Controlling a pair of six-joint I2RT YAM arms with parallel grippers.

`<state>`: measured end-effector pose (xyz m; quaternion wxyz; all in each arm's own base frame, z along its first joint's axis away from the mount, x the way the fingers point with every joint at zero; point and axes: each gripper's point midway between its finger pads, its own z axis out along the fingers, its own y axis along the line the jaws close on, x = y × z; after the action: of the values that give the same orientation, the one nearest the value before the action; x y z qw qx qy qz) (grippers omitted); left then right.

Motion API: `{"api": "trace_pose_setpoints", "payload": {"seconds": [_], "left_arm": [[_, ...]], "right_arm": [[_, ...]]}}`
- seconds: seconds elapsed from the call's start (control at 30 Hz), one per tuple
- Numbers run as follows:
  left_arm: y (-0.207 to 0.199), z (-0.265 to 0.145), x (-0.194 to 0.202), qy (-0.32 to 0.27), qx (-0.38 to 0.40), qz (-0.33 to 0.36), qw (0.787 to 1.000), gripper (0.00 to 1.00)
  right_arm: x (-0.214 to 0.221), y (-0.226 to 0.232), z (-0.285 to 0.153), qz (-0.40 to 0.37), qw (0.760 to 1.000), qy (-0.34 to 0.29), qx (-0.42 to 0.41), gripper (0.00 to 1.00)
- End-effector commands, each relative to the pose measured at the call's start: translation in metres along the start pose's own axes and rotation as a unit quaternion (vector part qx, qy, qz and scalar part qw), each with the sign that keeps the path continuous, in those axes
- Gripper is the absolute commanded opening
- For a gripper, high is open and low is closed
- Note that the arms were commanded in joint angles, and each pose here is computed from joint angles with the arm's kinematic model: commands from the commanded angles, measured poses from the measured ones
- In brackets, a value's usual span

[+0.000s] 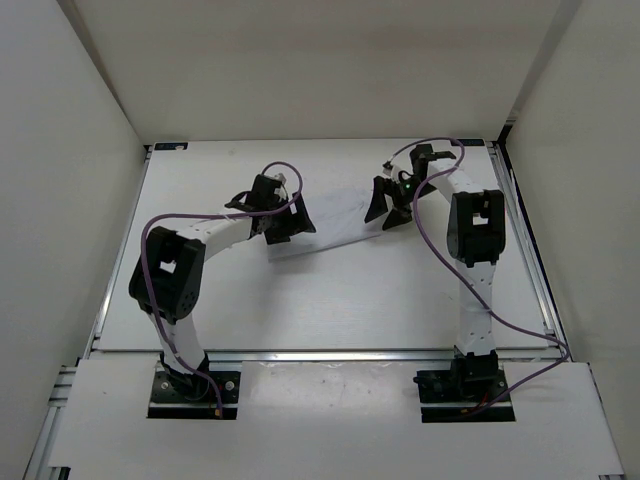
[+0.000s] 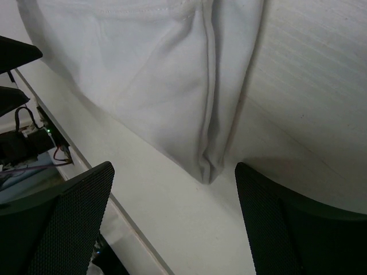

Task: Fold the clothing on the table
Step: Fold the skirt

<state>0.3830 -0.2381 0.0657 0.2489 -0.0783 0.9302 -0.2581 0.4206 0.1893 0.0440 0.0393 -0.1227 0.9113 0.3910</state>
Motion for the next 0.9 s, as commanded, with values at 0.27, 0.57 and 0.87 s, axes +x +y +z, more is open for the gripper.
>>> {"api": "trace_pose_setpoints", "payload": {"seconds": [0.27, 0.57, 0.87], "left_arm": [[-0.034, 0.023, -0.024, 0.008, 0.026, 0.052, 0.998, 0.89], [-0.029, 0.052, 0.001, 0.041, 0.014, 0.05, 0.998, 0.88], [-0.031, 0.06, 0.006, 0.053, 0.022, 0.041, 0.997, 0.87]], "right_arm": [[-0.004, 0.006, 0.001, 0.018, 1.0, -0.012, -0.012, 0.89], [-0.013, 0.002, 0.024, 0.025, 0.999, -0.003, -0.02, 0.87], [-0.014, 0.012, 0.032, 0.012, 0.999, 0.004, -0.049, 0.42]]}}
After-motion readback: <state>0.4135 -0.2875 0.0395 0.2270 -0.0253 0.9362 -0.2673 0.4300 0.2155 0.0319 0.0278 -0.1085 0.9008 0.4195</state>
